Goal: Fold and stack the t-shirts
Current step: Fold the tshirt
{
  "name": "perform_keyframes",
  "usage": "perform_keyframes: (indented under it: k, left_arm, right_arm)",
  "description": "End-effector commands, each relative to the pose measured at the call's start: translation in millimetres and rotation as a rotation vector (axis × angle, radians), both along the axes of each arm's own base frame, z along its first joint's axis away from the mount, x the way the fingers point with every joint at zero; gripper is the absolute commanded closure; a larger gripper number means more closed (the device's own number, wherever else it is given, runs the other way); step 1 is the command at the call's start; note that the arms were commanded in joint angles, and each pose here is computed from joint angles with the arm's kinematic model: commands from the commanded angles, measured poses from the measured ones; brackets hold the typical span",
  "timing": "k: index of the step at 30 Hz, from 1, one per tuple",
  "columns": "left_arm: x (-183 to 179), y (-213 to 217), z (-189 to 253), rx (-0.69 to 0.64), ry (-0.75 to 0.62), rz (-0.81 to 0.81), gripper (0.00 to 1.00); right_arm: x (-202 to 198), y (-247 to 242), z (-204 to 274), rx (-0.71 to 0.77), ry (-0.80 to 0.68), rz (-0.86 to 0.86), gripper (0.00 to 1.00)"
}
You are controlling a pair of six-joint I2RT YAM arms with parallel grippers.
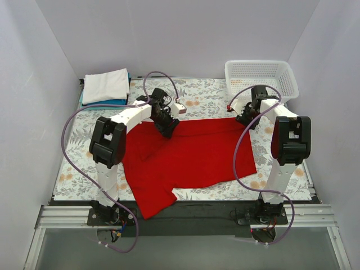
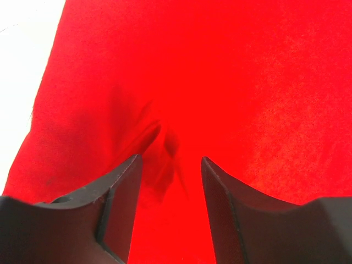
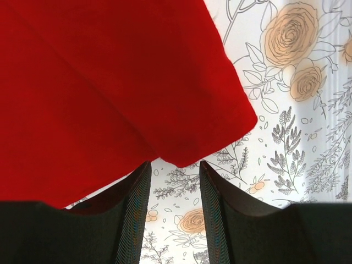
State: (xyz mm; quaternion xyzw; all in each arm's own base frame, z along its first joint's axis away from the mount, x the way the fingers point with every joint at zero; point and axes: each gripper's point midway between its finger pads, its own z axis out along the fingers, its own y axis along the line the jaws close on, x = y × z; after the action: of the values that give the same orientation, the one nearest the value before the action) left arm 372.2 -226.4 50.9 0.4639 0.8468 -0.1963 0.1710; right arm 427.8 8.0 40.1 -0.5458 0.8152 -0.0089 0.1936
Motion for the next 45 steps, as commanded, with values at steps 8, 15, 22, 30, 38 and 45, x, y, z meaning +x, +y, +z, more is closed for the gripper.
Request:
perform_keyframes:
  k: [8,15,22,30,38,45]
  left_arm:
    - [-3,-6,-3,0.000,0.011,-0.040,0.65]
    - [-5,-4,-7,0.006,0.018,-0.038,0.79]
    - [-7,-2,-3,0.005,-0.003,-0.042,0.98]
    - [-7,1,12,0.007,-0.040,-0.049,1.00]
    - [-14,7,25,0.017,-0.063,-0.060,1.00]
    - [-31,14,33,0.021,-0.040,-0.079,1.00]
  right_arm:
    - [-6,-8,-11,-0.080,0.030,0.090,0.53]
    - [6,-8,-17,-0.074,0.036,0.067,0.76]
    - [7,-12,-7,-0.098,0.013,0.073,0.92]
    - [12,-12,14,-0.101,-0.039,0.088,0.99]
    - [10,-13,31,-0.113,-0.076,0.105,0.99]
    - [-5,-16,33,-0.130,-0.063,0.116,0.99]
